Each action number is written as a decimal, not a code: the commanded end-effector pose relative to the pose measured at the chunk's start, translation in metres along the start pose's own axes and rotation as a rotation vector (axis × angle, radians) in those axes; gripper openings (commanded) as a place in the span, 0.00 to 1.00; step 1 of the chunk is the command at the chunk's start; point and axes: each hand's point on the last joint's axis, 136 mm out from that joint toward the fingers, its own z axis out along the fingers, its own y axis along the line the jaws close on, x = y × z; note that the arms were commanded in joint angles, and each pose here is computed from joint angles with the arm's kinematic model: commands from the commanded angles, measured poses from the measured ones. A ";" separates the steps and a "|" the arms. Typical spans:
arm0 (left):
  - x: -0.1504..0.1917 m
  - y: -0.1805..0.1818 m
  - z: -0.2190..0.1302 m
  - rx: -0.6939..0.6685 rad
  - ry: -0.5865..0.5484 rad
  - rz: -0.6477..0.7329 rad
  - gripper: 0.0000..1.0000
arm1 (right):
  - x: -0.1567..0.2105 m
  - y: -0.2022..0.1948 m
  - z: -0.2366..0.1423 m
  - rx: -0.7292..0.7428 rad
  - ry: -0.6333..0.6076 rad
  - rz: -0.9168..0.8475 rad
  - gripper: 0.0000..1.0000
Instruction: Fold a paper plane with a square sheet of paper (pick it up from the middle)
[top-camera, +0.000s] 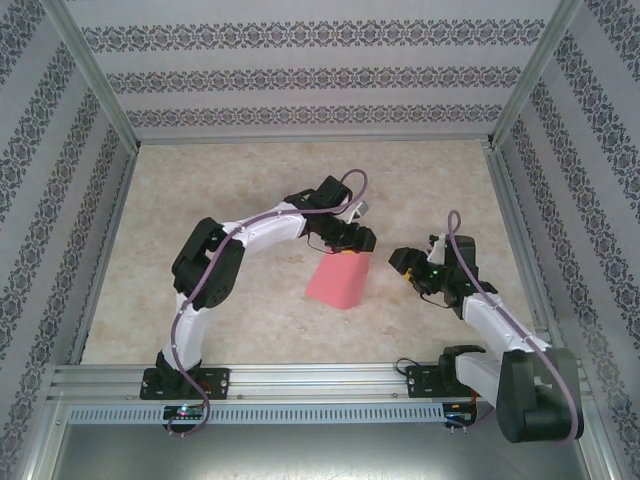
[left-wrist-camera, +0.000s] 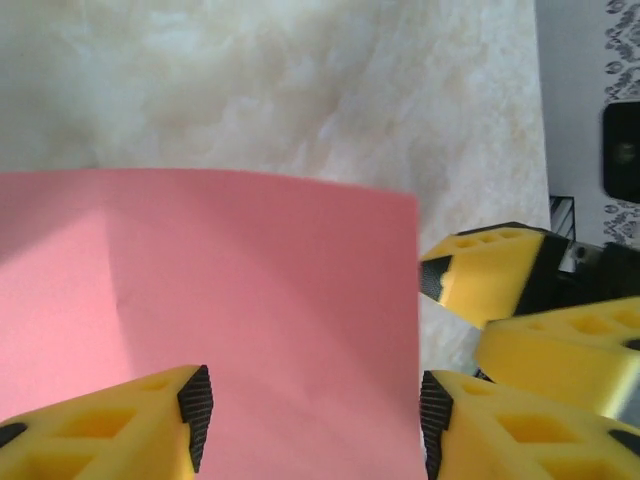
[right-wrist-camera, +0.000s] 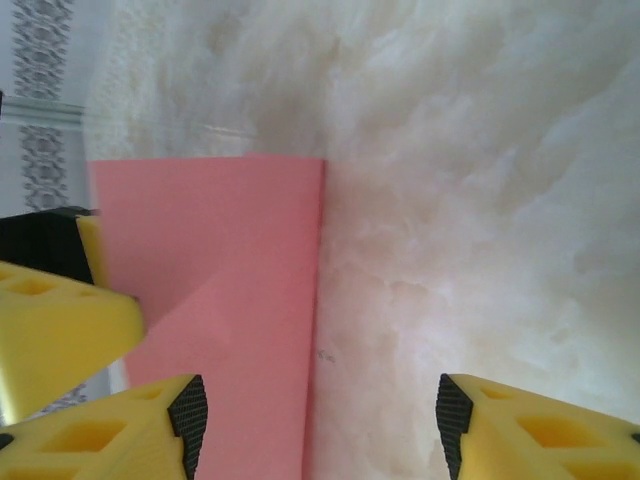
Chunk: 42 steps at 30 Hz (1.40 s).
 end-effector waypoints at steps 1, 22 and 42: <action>-0.006 -0.024 -0.035 -0.020 -0.054 0.083 0.65 | 0.011 0.002 0.000 -0.056 0.032 0.052 0.66; 0.024 0.049 -0.024 -0.140 0.008 0.019 0.57 | 0.011 -0.031 0.015 0.175 0.110 -0.035 0.66; 0.050 0.092 0.001 -0.211 0.079 -0.020 0.50 | 0.006 -0.012 0.047 0.213 0.215 -0.141 0.57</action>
